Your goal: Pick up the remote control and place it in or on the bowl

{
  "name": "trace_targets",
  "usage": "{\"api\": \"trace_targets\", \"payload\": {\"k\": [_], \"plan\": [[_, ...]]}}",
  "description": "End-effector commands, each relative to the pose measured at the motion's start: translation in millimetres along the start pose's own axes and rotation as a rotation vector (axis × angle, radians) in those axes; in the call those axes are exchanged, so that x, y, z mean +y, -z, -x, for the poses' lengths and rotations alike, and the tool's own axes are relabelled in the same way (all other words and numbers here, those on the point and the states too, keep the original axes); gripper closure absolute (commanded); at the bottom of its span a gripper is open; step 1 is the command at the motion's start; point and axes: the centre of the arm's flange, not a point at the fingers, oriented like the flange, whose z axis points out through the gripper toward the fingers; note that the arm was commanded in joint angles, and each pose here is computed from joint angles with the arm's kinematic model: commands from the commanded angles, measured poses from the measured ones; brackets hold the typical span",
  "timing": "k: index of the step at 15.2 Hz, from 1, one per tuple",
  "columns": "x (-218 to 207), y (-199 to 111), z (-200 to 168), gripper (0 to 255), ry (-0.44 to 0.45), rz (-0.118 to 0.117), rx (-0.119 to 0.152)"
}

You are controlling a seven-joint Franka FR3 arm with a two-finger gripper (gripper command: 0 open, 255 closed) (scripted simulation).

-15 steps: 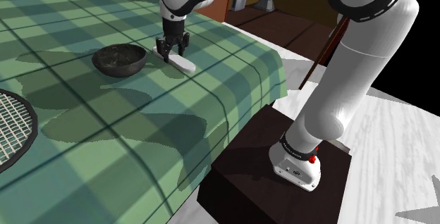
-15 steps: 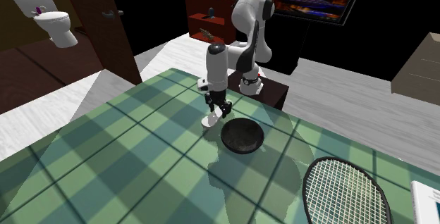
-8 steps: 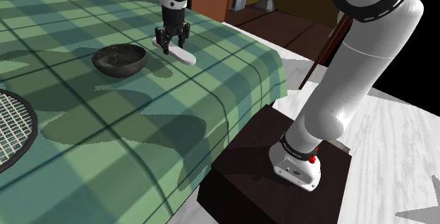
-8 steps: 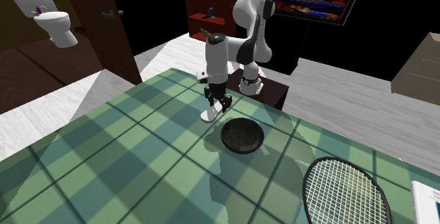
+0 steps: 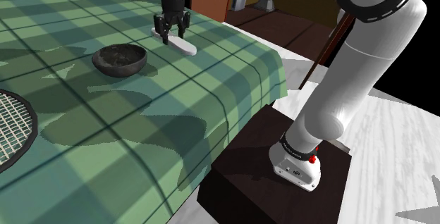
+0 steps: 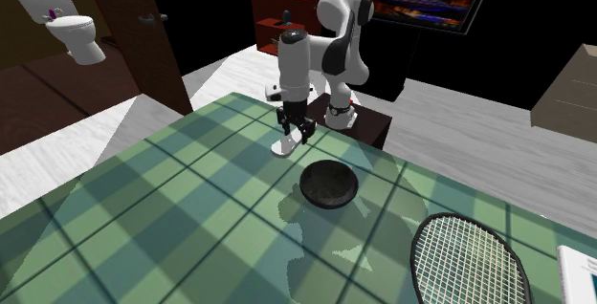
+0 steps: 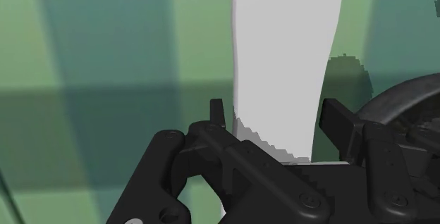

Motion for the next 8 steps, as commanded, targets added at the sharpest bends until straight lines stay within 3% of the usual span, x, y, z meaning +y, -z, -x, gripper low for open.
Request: {"api": "trace_targets", "payload": {"k": [1, 8], "plan": [[0, 10, 0, 255, 0.0, 0.0, 0.0], [-1, 47, -1, 255, 0.0, 0.0, 0.0]]}}
